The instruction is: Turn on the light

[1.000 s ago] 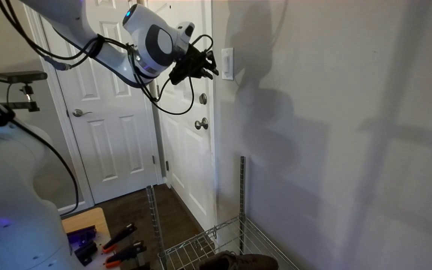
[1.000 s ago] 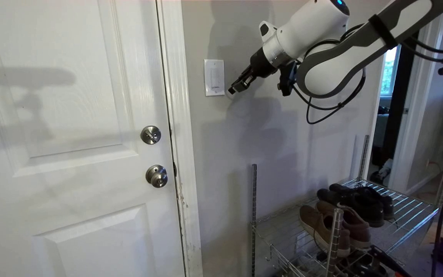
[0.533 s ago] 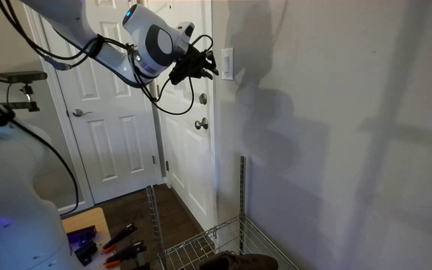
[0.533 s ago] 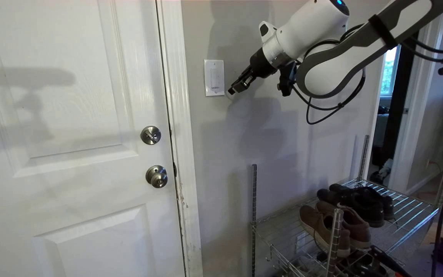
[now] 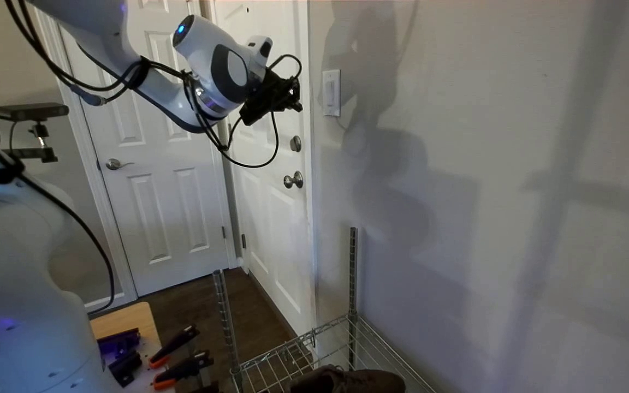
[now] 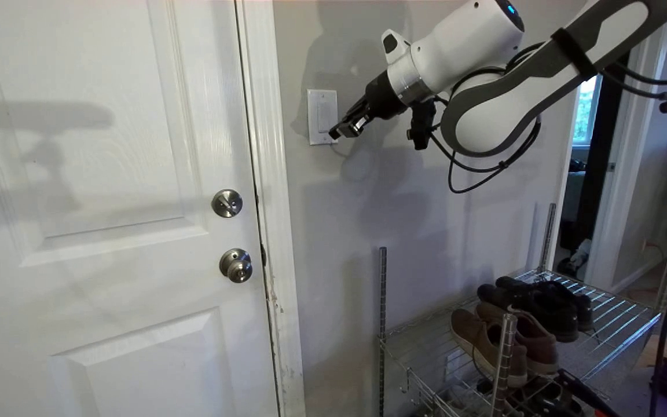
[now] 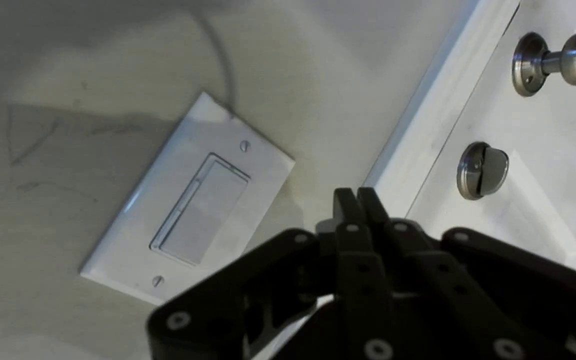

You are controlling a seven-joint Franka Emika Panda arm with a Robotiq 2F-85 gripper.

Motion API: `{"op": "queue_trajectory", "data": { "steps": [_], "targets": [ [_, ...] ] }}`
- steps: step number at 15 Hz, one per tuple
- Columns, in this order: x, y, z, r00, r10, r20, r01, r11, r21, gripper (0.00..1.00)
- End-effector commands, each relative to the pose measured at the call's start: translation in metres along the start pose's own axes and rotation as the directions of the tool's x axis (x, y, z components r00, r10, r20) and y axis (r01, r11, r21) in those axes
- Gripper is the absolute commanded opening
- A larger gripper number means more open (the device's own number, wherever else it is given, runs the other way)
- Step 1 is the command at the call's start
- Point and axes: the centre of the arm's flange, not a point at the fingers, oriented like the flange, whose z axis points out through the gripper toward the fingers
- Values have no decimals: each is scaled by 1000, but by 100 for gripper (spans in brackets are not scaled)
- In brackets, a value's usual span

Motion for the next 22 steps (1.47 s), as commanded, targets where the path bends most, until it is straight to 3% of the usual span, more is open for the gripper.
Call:
{"op": "queue_trajectory", "data": {
  "steps": [1, 5, 22],
  "targets": [
    [9, -2, 4, 995, -51, -89, 48, 998, -29, 0],
    [15, 10, 9, 990, -46, -130, 37, 997, -68, 5],
    [25, 58, 50, 994, -30, -104, 11, 984, -178, 3]
  ]
}}
